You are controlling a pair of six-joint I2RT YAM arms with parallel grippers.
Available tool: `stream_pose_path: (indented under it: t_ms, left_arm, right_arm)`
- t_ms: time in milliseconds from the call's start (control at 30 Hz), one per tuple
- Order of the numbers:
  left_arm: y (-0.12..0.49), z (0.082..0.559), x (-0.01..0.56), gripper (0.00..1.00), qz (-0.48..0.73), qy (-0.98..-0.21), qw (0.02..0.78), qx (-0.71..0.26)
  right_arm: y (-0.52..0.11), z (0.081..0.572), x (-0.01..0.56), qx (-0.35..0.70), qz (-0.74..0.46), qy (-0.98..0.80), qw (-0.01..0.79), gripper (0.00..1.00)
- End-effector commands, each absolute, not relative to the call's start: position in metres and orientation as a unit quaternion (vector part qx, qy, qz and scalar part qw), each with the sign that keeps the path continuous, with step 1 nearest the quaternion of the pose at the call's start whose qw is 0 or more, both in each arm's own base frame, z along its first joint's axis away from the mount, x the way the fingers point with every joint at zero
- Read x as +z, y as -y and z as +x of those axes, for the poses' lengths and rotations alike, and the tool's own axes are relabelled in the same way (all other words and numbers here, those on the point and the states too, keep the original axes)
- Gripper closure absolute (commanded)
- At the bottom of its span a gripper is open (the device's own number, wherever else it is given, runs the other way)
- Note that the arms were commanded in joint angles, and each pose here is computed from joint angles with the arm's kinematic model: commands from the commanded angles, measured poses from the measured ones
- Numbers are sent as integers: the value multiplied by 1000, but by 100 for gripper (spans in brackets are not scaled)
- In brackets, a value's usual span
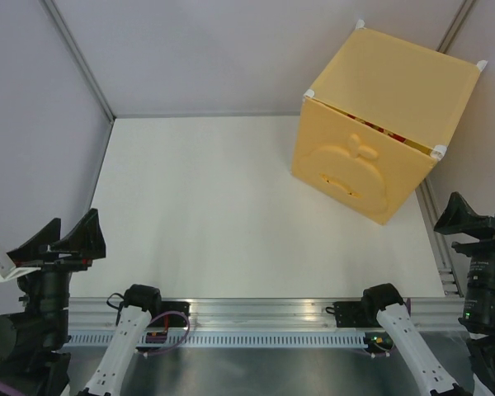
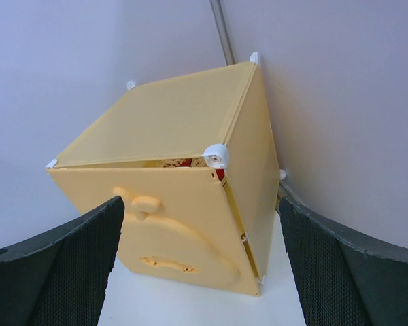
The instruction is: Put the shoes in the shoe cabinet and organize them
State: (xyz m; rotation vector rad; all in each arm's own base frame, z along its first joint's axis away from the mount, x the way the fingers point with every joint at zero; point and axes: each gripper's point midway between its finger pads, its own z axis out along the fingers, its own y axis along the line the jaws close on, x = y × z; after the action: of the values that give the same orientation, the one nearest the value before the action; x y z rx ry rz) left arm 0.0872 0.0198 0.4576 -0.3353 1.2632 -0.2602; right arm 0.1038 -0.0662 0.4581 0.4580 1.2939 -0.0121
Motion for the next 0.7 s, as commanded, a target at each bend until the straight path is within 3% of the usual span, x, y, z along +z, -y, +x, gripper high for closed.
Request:
stream_pose_path:
  t_ms: [0,233,667]
  left_arm:
    - [-31,79,462,0,-163,-581,792,-93]
    - [-31,79,462,0,-166,-582,790,-93]
    - [-32,83,460,0,-168,-587,787,-89]
  right_arm:
    - [75,90,463,-20,215,-582,784,2]
    - [87,66,474,-23,226,-546,807,2]
    - [87,66,470,-20,225,-540,811,2]
